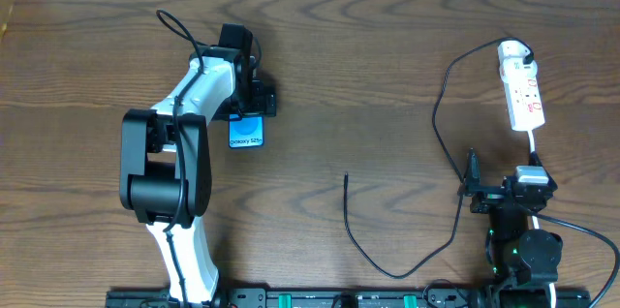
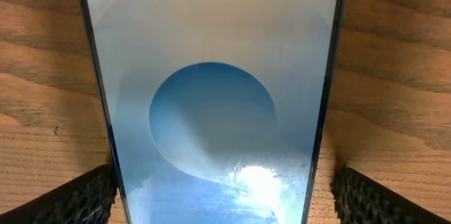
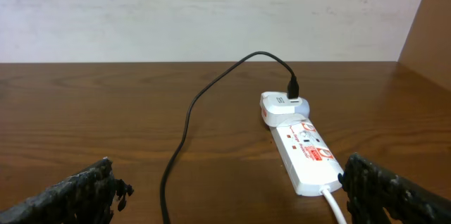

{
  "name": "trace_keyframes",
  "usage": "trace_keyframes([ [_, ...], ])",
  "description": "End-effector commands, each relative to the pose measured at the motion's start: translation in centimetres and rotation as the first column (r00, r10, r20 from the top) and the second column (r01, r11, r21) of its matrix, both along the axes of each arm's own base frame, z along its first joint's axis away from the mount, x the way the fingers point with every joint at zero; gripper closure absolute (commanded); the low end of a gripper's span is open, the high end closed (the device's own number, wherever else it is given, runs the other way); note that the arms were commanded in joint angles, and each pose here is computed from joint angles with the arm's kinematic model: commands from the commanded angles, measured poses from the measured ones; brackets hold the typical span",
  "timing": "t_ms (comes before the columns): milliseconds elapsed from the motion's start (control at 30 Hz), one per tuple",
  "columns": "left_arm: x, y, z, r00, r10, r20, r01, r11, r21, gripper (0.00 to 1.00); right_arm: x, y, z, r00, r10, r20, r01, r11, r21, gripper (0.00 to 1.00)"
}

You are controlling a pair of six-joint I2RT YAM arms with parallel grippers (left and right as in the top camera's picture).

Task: Plug charger to phone and switch on socket
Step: 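Close the left gripper on the phone's bottom edge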

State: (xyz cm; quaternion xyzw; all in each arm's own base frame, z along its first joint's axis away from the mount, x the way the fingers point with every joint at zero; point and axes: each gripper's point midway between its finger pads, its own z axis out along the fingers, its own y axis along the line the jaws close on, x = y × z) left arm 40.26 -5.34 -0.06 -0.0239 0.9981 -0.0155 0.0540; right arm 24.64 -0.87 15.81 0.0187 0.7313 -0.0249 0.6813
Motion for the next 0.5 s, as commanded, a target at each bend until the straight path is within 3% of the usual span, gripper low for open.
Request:
trace_keyframes([
  [0,-0.08,0.21,-1.02,1.0,0.0,-0.021,0.0,1.0,0.013,0.02,-0.04,0.08,0.08,1.0,0.001,0.004,-0.001,1.0,-0.008,0.01],
  [267,-0.16,0.23,-1.06,1.0,0.0,-0.023,0.0,1.0,0.013,0.05,-0.04,0.08,0.08,1.0,0.001,0.004,-0.001,1.0,-0.008,0.01],
  [467,-0.23,0.24,-1.1,1.0,0.0,-0.026,0.0,1.0,0.014,0.15,-0.04,0.08,0.08,1.0,0.001,0.004,-0.001,1.0,-0.008,0.01],
])
